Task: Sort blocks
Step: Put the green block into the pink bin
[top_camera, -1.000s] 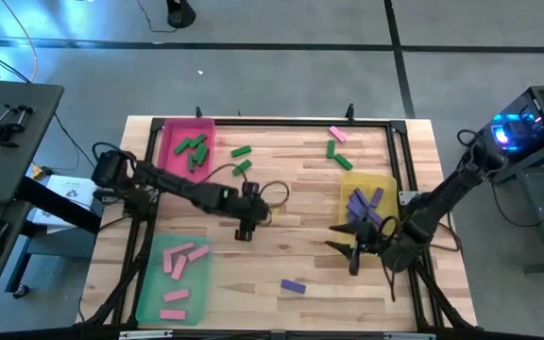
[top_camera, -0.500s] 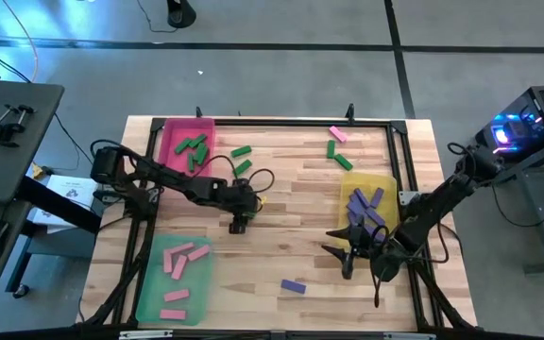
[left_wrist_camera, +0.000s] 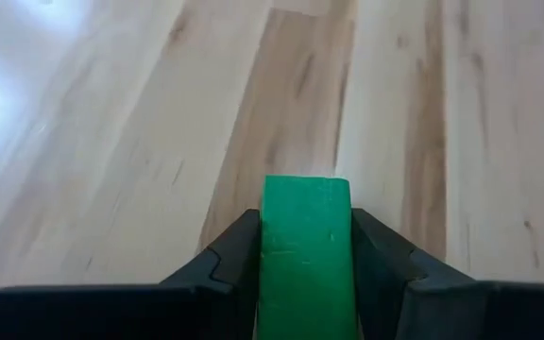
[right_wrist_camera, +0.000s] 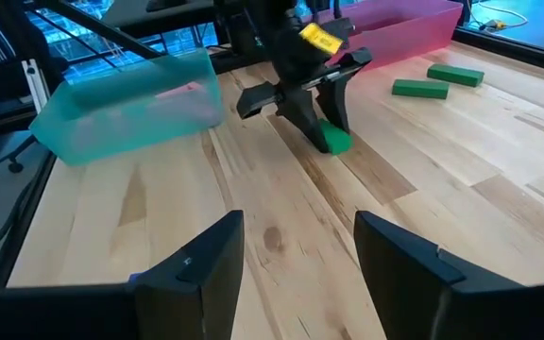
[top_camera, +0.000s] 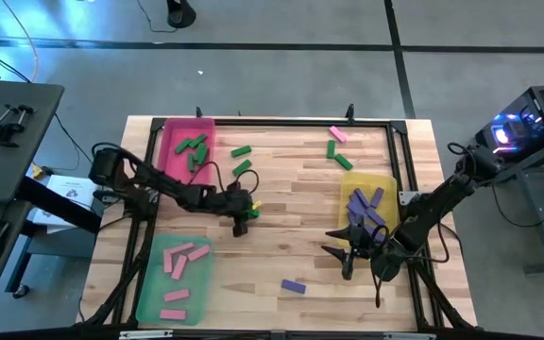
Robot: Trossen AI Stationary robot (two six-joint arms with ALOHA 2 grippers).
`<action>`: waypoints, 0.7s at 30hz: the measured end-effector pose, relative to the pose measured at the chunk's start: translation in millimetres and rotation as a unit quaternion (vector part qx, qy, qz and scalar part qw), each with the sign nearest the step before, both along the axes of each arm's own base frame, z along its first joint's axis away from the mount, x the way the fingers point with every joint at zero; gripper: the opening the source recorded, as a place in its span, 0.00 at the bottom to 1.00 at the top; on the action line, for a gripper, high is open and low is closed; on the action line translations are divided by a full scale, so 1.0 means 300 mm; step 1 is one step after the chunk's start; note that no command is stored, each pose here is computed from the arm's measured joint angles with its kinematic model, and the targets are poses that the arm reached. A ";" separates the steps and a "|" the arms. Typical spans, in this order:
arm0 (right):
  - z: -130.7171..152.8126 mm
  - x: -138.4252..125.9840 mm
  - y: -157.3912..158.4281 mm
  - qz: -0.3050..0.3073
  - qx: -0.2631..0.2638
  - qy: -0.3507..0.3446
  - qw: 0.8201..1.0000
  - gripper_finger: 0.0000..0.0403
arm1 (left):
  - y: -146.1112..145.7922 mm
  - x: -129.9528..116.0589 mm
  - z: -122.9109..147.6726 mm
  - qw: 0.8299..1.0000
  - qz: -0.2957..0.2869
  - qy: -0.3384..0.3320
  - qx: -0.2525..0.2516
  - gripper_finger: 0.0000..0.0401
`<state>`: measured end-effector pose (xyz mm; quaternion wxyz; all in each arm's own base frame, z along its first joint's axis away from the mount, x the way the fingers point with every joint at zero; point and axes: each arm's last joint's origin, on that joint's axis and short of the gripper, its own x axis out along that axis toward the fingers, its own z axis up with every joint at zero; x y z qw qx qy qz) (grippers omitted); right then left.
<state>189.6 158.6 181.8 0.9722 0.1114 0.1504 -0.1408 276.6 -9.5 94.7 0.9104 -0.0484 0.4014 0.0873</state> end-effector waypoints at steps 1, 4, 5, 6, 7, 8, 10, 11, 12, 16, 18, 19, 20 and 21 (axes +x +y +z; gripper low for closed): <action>0.000 0.000 0.000 0.000 0.000 0.000 1.000 0.47 | -0.012 0.008 0.015 1.000 0.013 -0.008 0.007 0.25; 0.001 0.000 0.000 0.000 0.002 -0.001 1.000 0.47 | -0.063 0.022 0.071 0.996 0.045 -0.034 0.068 0.25; 0.001 0.000 0.000 -0.001 0.004 -0.002 1.000 0.47 | -0.080 0.033 0.107 0.993 0.061 -0.056 0.089 0.25; 0.002 0.001 0.001 -0.001 0.005 -0.003 1.000 0.47 | -0.094 0.036 0.143 0.988 0.080 -0.071 0.108 0.25; 0.003 0.001 0.001 -0.001 0.007 -0.005 1.000 0.47 | -0.101 0.030 0.170 0.984 0.102 -0.071 0.126 0.25; 0.004 0.002 0.002 -0.001 0.009 -0.007 1.000 0.47 | -0.102 0.018 0.188 0.980 0.126 -0.060 0.142 0.25; 0.005 0.002 0.002 -0.001 0.010 -0.008 1.000 0.47 | -0.089 -0.014 0.224 0.969 0.174 -0.027 0.171 0.25; 0.006 0.003 0.003 -0.001 0.013 -0.009 1.000 0.47 | -0.076 -0.034 0.249 0.962 0.201 -0.013 0.184 0.25; 0.006 0.003 0.003 -0.001 0.014 -0.010 1.000 0.47 | -0.058 -0.053 0.282 0.954 0.228 -0.004 0.195 0.25; 0.008 0.003 0.004 0.000 0.014 -0.012 1.000 0.47 | 0.055 -0.175 0.356 0.913 0.334 0.074 0.223 0.25; 0.008 0.003 0.004 0.000 0.012 -0.011 1.000 0.47 | 0.121 -0.232 0.388 0.893 0.394 0.092 0.198 0.25; 0.008 0.003 0.004 0.000 0.012 -0.011 1.000 0.47 | 0.156 -0.262 0.398 0.883 0.421 0.104 0.180 0.25; 0.008 0.003 0.004 0.001 0.011 -0.011 1.000 0.47 | 0.189 -0.291 0.399 0.874 0.442 0.121 0.158 0.25; 0.008 0.003 0.003 0.001 0.009 -0.010 1.000 0.47 | 0.222 -0.315 0.392 0.866 0.460 0.139 0.137 0.25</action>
